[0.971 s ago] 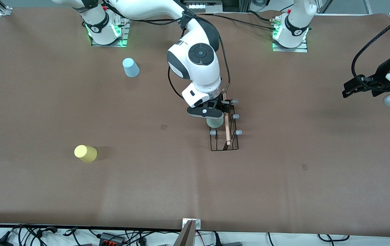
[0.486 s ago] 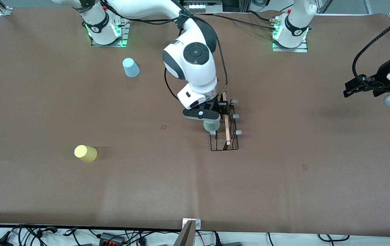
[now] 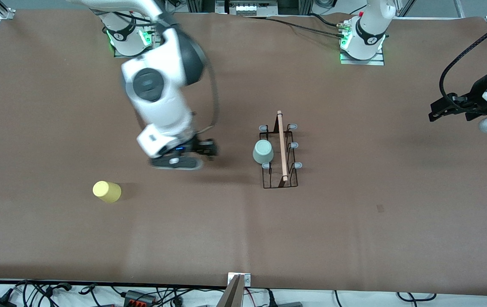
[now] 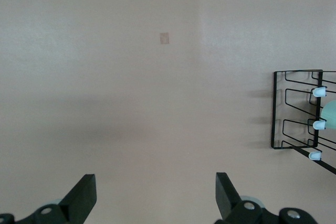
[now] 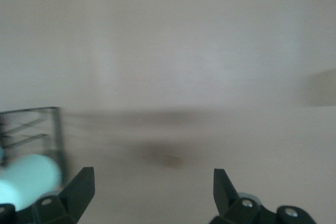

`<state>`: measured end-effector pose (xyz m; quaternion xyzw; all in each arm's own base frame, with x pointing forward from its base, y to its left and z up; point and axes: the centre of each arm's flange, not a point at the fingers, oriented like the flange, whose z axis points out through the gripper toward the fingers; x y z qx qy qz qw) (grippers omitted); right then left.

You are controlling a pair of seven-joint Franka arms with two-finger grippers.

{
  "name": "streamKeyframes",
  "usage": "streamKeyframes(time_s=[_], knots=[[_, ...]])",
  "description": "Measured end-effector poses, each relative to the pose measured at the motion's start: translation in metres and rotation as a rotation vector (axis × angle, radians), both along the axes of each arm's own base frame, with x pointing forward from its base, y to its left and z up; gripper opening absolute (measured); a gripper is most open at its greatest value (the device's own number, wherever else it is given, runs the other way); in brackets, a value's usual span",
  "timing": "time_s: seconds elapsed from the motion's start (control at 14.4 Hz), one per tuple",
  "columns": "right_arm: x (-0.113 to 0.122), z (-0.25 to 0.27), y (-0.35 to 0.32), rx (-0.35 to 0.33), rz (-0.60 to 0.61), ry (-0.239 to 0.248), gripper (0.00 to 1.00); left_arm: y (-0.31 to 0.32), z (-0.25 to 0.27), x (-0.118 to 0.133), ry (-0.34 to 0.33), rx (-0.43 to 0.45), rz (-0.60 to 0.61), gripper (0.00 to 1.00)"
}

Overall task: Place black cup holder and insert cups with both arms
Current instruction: 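Move the right gripper to the yellow cup, then close the right gripper around the yellow cup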

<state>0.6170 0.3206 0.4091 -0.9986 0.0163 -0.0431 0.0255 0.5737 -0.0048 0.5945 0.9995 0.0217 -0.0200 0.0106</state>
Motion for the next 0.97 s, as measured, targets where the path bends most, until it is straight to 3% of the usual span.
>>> streamKeyframes(time_s=[0.28, 0.56, 0.69, 0.97], knots=[[0.028, -0.049, -0.145, -0.045, 0.056, 0.011, 1.0, -0.001, 0.0, 0.0, 0.0, 0.0, -0.003, 1.0], [0.045, -0.083, -0.271, -0.067, 0.094, -0.055, 1.0, -0.002, 0.0, 0.0, 0.0, 0.0, -0.005, 1.0], [0.05, -0.108, -0.308, -0.082, 0.114, -0.074, 1.0, -0.002, 0.0, 0.0, 0.0, 0.0, -0.005, 1.0], [0.047, -0.156, -0.311, -0.083, 0.128, -0.029, 1.0, -0.002, -0.001, -0.001, 0.012, 0.0, -0.006, 1.0]])
